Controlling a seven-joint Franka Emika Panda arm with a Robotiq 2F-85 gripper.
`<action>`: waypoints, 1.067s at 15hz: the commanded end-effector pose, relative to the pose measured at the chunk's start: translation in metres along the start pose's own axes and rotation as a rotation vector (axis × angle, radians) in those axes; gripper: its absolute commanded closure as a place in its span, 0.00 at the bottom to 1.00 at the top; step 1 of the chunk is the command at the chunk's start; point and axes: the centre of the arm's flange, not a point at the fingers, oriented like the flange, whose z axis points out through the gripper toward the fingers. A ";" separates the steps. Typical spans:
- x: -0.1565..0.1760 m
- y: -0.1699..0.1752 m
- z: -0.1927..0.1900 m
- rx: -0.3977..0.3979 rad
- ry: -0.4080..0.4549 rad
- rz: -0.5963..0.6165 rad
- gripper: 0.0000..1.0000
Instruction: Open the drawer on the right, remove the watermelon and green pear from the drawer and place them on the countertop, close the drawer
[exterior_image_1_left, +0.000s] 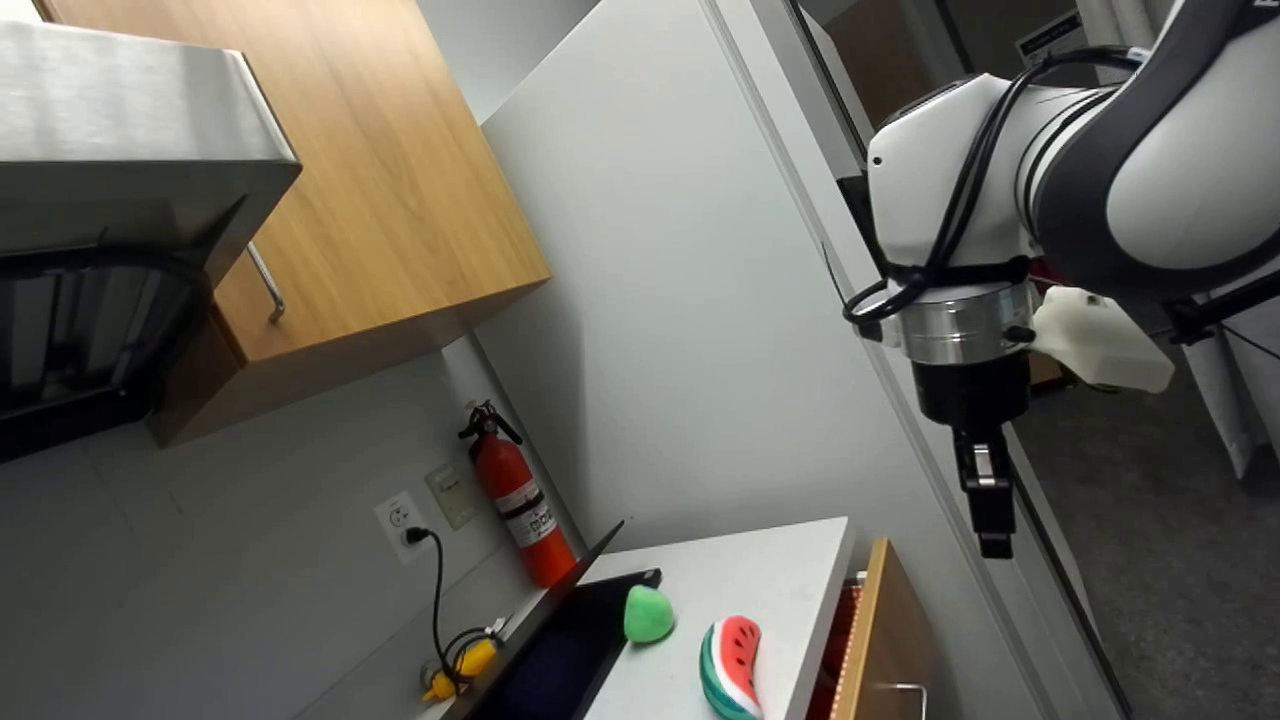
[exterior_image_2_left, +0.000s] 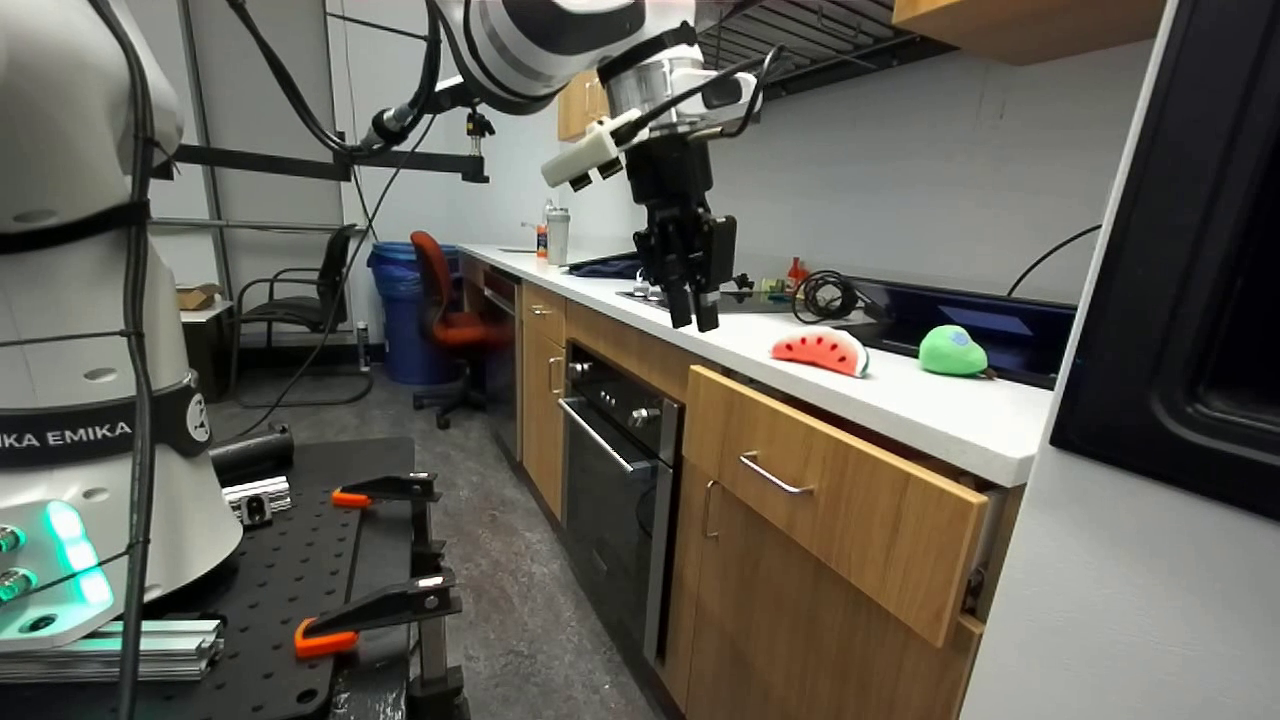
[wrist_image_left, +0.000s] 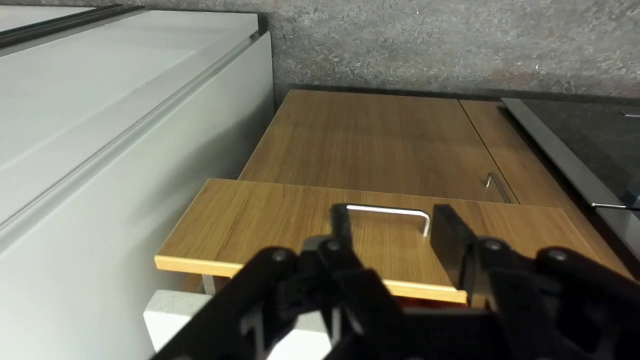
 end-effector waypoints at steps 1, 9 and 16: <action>-0.023 -0.006 -0.018 0.004 0.026 -0.014 0.21; -0.038 -0.008 -0.034 -0.004 0.052 -0.029 0.00; -0.036 -0.007 -0.042 -0.010 0.069 -0.030 0.00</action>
